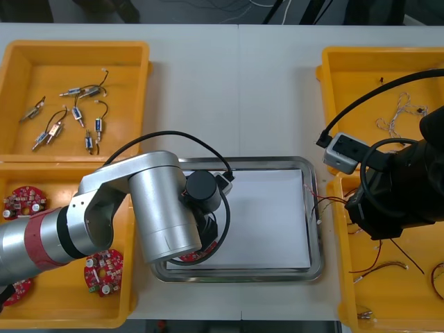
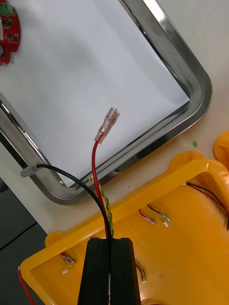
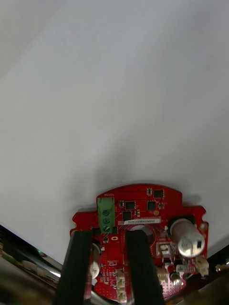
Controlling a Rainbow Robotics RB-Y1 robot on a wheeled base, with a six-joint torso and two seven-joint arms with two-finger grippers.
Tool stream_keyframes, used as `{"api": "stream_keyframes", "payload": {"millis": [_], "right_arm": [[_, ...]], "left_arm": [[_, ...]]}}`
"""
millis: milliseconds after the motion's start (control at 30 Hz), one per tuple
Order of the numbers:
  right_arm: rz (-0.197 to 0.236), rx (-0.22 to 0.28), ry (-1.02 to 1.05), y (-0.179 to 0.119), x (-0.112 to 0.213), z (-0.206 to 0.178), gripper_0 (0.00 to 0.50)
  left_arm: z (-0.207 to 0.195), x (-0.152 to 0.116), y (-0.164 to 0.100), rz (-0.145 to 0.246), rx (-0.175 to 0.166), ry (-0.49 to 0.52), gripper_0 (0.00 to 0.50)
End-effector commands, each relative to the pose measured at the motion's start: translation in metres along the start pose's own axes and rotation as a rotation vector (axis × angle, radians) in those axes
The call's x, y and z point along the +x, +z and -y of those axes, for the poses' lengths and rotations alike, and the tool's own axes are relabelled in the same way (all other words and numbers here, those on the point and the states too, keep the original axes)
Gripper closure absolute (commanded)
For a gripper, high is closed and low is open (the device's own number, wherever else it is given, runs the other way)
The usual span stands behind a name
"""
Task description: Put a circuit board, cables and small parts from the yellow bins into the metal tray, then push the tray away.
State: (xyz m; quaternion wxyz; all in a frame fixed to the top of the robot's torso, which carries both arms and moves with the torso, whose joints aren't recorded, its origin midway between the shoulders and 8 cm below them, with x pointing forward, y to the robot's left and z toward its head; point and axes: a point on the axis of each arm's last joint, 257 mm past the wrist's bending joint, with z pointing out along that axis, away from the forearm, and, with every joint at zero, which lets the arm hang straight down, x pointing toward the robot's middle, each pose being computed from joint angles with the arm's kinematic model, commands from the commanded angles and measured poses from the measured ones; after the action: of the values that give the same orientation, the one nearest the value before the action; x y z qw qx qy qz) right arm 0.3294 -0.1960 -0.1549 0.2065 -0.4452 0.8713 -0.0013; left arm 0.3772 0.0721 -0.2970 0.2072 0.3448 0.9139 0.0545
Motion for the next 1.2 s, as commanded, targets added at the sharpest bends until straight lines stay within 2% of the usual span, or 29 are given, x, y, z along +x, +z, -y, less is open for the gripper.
{"api": "stream_keyframes", "payload": {"millis": [33,200,433,767,867,1100,1200], "right_arm": [[0.006,0.023,0.009,-0.004,-0.006,0.004,0.500],[0.008,0.018,0.004,-0.005,-0.007,0.003,0.500],[0.000,0.014,-0.015,-0.002,-0.009,-0.001,0.500],[0.041,-0.012,-0.060,0.006,-0.028,-0.018,0.500],[0.058,-0.015,-0.079,0.011,-0.036,-0.024,0.500],[0.062,-0.024,-0.118,0.023,-0.040,-0.035,0.500],[0.064,-0.027,-0.138,0.032,-0.042,-0.041,0.500]], "left_arm": [[-0.005,-0.003,-0.002,0.017,-0.013,-0.095,0.067],[-0.006,-0.002,-0.002,0.016,-0.014,-0.099,0.016],[-0.010,-0.008,-0.008,0.029,-0.008,-0.124,0.000],[-0.033,-0.016,-0.058,0.022,0.024,-0.214,0.000],[-0.046,-0.013,-0.074,0.012,0.018,-0.240,0.000],[-0.076,-0.007,-0.098,0.000,0.008,-0.300,0.000],[-0.091,-0.013,-0.113,0.029,0.022,-0.338,0.000]]}}
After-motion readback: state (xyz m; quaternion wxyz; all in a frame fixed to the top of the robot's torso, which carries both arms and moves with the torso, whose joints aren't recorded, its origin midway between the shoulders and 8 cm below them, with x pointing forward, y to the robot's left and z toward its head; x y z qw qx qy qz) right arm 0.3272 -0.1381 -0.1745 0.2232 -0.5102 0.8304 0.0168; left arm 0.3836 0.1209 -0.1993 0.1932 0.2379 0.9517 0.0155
